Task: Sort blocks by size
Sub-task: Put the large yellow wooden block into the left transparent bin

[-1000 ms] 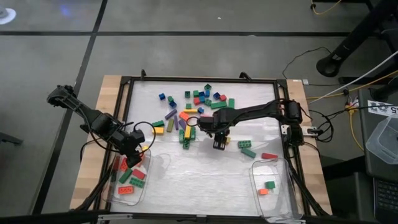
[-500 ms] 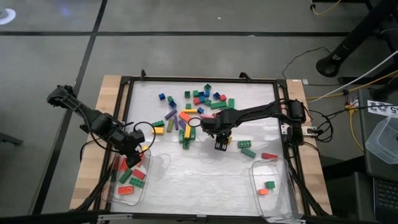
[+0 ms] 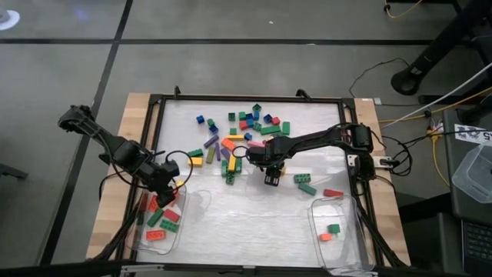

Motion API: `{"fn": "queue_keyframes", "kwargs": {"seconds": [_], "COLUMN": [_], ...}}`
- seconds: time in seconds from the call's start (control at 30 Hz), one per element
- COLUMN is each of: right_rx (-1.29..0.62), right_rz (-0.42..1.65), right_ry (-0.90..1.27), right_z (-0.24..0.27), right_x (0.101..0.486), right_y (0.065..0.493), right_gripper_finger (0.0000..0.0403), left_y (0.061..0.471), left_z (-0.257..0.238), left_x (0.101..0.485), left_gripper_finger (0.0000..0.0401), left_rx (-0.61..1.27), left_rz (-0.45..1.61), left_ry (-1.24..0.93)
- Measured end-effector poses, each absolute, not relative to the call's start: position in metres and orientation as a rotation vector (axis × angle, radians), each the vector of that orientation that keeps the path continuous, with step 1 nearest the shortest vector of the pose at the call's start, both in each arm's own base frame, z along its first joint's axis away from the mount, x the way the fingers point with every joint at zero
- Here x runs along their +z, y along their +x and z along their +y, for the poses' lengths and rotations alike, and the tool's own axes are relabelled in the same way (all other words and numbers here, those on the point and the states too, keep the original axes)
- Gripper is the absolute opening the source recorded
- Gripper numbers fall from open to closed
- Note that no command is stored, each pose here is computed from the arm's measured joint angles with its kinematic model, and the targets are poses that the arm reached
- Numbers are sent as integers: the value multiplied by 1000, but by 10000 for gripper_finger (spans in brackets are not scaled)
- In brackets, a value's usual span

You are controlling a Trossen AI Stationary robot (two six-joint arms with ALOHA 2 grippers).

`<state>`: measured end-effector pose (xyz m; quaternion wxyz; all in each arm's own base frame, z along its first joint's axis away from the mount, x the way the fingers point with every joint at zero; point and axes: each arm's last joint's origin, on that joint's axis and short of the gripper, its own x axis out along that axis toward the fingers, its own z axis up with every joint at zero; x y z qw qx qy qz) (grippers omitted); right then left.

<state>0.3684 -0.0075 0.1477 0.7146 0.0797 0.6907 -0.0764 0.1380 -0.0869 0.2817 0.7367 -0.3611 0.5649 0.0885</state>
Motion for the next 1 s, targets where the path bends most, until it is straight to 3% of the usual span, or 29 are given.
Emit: {"fn": "queue_keyframes", "kwargs": {"seconds": [0.13, 0.4, 0.7, 1.0], "right_rx": [-145, 6, 369, 442], "right_rz": [1515, 1328, 810, 418], "right_ry": [199, 262, 180, -34], "right_z": [-7, -3, 3, 3], "right_x": [148, 167, 244, 296], "right_y": [370, 395, 447, 469], "right_gripper_finger": [132, 132, 132, 136], "left_y": [138, 146, 158, 164], "left_z": [-86, -87, -83, -79], "left_x": [282, 285, 294, 302], "left_gripper_finger": [153, 153, 153, 153], "left_rx": [198, 190, 265, 376], "left_rz": [1229, 1077, 775, 570], "left_ry": [-779, -701, -459, -278]}}
